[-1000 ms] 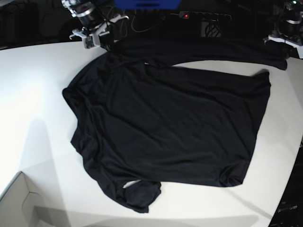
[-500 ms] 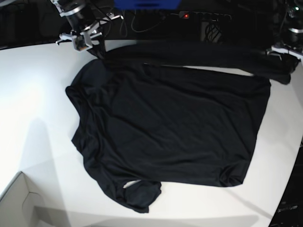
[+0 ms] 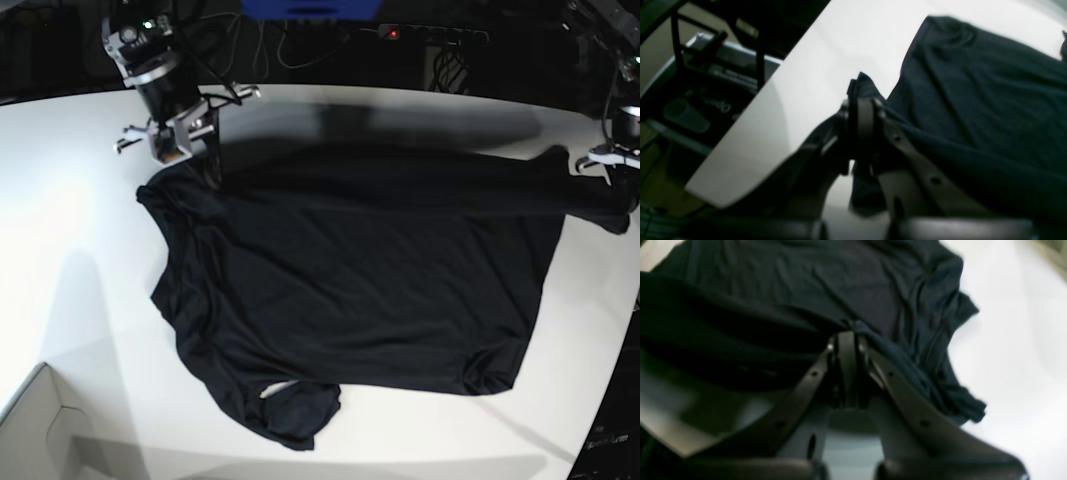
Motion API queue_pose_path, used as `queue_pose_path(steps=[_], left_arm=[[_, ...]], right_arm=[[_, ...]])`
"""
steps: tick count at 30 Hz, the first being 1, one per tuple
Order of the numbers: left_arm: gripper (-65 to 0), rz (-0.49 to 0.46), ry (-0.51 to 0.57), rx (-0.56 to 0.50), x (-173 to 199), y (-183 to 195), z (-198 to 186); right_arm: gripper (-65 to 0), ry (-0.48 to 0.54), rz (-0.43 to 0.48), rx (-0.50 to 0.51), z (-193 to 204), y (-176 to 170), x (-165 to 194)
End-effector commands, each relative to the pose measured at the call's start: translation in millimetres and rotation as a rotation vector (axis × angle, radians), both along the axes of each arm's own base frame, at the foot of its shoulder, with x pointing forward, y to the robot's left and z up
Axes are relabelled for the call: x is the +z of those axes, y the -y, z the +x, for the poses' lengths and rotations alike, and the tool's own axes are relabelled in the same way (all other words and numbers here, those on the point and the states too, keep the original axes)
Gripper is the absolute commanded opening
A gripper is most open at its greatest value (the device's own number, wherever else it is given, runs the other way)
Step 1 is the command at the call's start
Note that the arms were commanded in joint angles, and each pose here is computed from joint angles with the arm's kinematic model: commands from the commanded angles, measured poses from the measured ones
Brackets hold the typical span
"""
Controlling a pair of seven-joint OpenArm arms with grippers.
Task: Layout the t-shirt on the table in an organized manner, then fold the t-shirt properly
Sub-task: 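Lower both grippers onto the shirt edge and regrasp it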
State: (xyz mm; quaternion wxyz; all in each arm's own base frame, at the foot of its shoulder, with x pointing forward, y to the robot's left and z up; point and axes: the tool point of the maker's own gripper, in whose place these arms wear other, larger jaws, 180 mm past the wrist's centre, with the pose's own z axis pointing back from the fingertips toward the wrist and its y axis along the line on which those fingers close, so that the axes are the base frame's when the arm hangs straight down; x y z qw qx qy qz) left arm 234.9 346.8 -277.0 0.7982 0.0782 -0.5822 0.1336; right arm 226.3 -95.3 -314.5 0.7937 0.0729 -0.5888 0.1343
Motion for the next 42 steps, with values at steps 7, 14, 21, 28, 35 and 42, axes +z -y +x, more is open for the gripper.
queue_pose_path(steps=[7,14,21,28,35,42], left_arm=[[-65.0,-0.057,-0.048,0.010,-16.7,-7.3,10.0],[-65.0,-0.077,-0.155,0.022,-54.5,-10.3,15.2],[-64.3,-0.116,-0.243,0.037,-89.1,-11.6,21.3],[-42.9,-0.112,-0.259,0.026,-93.2,-8.6,20.9],[-29.4,-0.114,-0.301,0.026,-103.8,-8.0,4.2],[-26.1,-0.150,-0.335,0.028,-119.9,3.1,-10.6]], right_arm=[[-65.0,-0.050,-0.011,-0.002,18.6,0.4,-11.1],[-65.0,-0.094,-0.005,-0.002,22.0,1.1,-31.7],[-65.0,-0.135,0.002,-0.003,18.1,0.9,-47.0],[-65.0,-0.135,0.002,-0.003,18.5,0.8,-47.2],[-65.0,-0.137,0.002,-0.003,18.0,0.8,-47.5],[-65.0,-0.141,0.003,-0.003,16.8,0.8,-48.4]])
